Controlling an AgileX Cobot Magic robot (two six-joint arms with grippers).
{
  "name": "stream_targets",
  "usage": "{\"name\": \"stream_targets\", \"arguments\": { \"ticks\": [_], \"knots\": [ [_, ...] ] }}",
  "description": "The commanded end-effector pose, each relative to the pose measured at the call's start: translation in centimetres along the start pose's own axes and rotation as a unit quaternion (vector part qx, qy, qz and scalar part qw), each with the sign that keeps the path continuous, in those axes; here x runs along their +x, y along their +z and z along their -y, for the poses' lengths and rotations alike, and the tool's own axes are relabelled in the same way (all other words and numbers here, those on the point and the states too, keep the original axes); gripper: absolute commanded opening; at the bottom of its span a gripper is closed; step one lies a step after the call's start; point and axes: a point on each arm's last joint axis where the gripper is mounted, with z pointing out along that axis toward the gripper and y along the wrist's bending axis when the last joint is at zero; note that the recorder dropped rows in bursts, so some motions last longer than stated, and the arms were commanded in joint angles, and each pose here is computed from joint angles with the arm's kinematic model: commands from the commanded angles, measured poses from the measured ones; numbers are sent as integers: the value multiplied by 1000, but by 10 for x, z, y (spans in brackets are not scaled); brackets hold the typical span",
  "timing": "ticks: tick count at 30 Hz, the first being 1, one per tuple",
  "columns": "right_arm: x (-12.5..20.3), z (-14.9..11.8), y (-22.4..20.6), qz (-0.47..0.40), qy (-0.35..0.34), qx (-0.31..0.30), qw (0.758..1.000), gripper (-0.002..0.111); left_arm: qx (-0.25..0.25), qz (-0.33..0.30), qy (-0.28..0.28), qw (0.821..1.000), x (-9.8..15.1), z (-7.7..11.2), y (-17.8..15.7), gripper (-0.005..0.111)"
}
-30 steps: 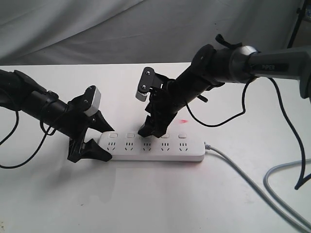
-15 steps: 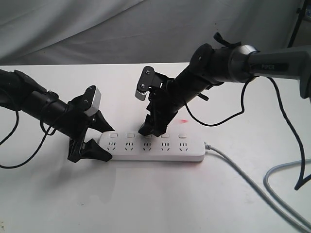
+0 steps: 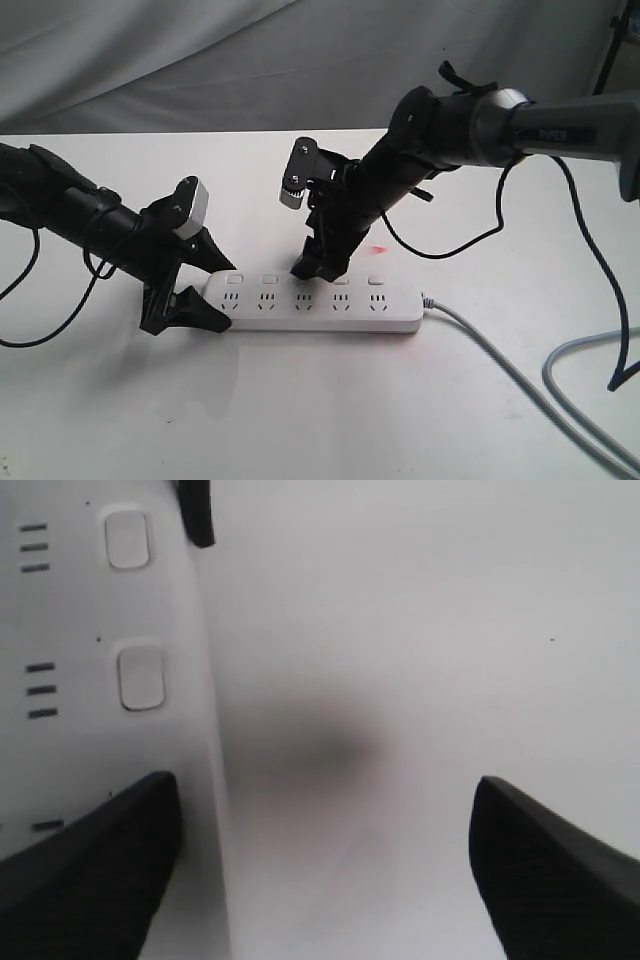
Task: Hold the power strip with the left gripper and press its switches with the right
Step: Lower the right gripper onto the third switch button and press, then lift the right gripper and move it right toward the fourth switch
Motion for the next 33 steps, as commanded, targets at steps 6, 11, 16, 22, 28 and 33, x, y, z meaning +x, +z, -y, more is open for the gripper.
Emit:
{"name": "stream_targets", "arguments": {
  "ticks": [6,11,16,22,28,33],
  "knots": [
    [27,-3,18,-68,-53,-25,996,73,-5,-4,1,1000,0,0,2,39],
    [27,-3,18,-64,-48,-25,996,73,-5,-4,1,1000,0,0,2,39],
    [8,-3,0,-10,-35,-17,999,73,-5,-4,1,1000,0,0,2,39],
    [-23,-3,-48,53,-40,19,998,73,-5,-4,1,1000,0,0,2,39],
    [-37,-6,-76,82,-44,34,995,73,-5,-4,1,1000,0,0,2,39],
    [-40,-8,-82,85,-50,31,995,73,-5,-4,1,1000,0,0,2,39]
  ]
}}
